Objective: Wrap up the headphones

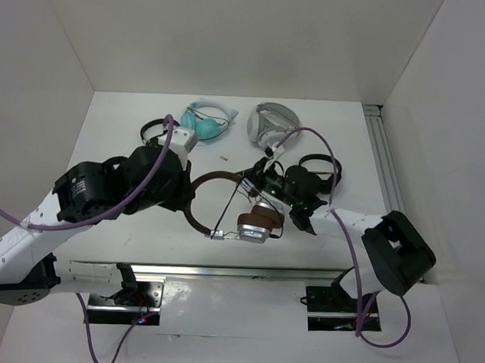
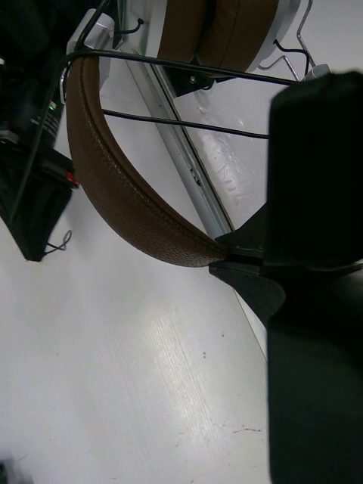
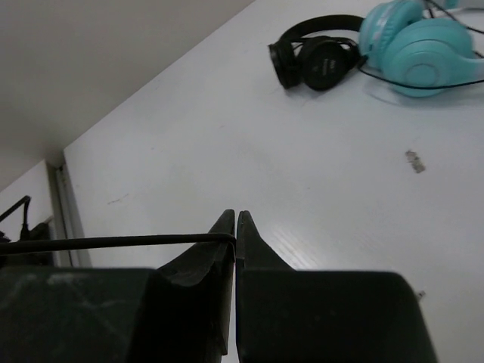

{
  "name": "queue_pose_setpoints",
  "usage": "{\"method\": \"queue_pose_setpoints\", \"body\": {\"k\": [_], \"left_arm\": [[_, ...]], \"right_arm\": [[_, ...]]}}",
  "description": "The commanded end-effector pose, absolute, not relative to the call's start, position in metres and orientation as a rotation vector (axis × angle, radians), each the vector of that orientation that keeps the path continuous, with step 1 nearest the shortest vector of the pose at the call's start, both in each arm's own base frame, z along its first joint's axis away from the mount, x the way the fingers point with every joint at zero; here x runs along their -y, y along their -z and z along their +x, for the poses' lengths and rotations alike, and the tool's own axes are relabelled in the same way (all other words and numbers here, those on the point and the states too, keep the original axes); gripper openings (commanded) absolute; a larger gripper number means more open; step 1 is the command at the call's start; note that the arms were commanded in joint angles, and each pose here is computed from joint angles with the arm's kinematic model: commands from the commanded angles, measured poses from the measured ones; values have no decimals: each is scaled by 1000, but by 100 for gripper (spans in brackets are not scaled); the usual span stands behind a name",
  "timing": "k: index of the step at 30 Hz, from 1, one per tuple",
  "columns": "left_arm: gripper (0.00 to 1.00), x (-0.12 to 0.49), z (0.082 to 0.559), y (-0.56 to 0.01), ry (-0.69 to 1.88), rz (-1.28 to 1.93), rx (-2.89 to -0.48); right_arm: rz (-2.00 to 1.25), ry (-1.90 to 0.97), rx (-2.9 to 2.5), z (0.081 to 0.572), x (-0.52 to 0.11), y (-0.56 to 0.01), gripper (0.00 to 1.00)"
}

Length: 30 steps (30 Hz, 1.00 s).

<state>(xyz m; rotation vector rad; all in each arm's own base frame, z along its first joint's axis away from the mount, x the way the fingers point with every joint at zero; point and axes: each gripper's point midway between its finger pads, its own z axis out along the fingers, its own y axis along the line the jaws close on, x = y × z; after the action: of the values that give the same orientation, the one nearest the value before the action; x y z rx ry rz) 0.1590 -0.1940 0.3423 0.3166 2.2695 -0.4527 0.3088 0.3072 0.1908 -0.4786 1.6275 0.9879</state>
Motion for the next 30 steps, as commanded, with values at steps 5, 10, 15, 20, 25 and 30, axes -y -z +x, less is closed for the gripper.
{"method": "queue_pose_setpoints", "body": {"k": [5,10,15,20,25,30], "left_arm": [[0,214,173,-438,760,90,-1993],[0,203,180,-452,735,-20,-1965],[0,193,185,-451,696,-104,-1971],[0,180,186,-452,661,-151,-1959],[0,174,191,-448,624,-195,-1958],[0,142,210,-435,476,-351,-1927]], "right_arm": [[-421,-1076,-1746,309,-337,-128,6],[-451,-1119,-1796,306,-361,-98,13],[-460,-1165,-1835,302,-378,-70,17],[-451,-1165,-1847,297,-376,-58,11],[-412,-1119,-1867,295,-363,-50,0],[-314,-1029,-1867,282,-350,-60,0]]}}
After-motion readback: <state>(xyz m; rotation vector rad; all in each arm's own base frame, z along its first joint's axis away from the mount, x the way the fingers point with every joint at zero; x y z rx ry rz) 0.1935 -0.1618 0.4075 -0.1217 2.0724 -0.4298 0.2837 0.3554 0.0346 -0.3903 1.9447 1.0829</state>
